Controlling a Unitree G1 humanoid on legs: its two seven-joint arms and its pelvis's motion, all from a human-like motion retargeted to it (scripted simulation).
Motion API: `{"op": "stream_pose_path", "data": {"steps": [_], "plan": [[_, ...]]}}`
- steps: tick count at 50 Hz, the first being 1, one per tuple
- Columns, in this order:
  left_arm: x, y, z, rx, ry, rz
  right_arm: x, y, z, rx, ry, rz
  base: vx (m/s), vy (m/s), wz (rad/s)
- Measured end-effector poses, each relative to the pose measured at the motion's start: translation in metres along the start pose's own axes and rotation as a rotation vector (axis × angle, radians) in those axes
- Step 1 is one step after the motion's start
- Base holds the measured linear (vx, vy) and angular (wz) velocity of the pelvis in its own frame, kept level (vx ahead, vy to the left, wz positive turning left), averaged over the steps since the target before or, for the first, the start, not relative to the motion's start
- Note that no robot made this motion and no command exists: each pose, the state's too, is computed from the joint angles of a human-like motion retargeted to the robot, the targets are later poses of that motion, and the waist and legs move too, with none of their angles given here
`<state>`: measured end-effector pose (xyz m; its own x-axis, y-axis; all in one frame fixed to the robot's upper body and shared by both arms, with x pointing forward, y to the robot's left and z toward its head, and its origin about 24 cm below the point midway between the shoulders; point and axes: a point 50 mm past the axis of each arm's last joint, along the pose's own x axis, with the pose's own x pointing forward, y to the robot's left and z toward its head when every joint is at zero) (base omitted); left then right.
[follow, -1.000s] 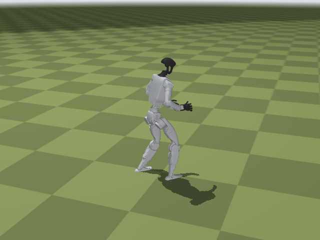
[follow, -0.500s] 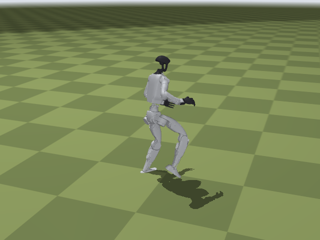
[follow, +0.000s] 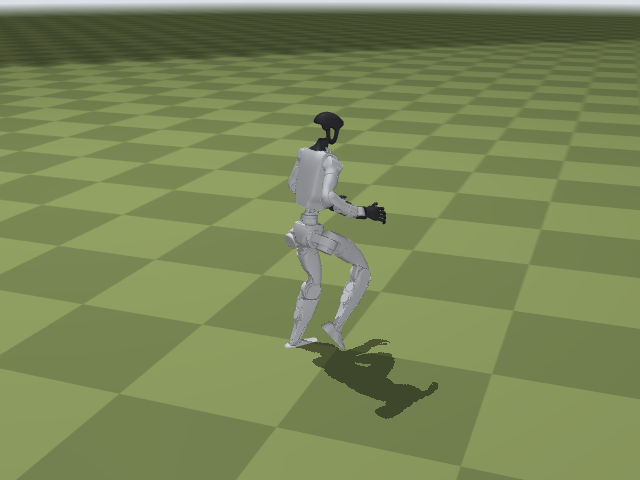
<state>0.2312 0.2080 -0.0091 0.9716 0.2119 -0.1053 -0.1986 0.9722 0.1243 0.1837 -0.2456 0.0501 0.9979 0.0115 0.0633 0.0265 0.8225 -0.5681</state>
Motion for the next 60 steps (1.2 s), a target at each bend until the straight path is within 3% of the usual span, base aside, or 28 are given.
{"op": "stream_pose_path", "data": {"steps": [10, 18, 27, 36, 42, 49, 60], "plan": [[-0.029, -0.011, -0.060, 0.332, 0.245, -0.328, 0.036, 0.031, 0.034, 0.113, -0.146, 0.147, 0.04, -0.05, 0.20], [-0.055, 0.003, -0.065, 0.424, 0.251, -0.454, 0.053, 0.032, 0.042, 0.073, -0.188, 0.130, 0.06, -0.13, 0.57], [-0.071, 0.024, -0.036, 0.389, 0.142, -0.392, 0.038, 0.039, -0.047, -0.045, 0.221, 0.104, 0.01, -0.17, 0.69], [-0.089, 0.068, -0.035, 0.488, 0.209, -0.243, -0.044, 0.044, -0.142, -0.104, 0.758, 0.162, -0.02, -0.13, 0.81], [-0.089, 0.107, -0.030, 0.560, 0.212, -0.023, -0.083, 0.069, -0.148, 0.004, 0.864, 0.259, -0.01, -0.05, 0.76], [-0.080, 0.136, -0.018, 0.629, 0.175, 0.152, -0.087, 0.104, -0.128, 0.092, 0.783, 0.447, -0.01, -0.04, 0.48], [-0.076, 0.126, -0.015, 0.738, 0.231, -0.196, -0.046, 0.110, -0.102, 0.183, 0.637, 0.614, -0.01, -0.05, -0.14]]}}
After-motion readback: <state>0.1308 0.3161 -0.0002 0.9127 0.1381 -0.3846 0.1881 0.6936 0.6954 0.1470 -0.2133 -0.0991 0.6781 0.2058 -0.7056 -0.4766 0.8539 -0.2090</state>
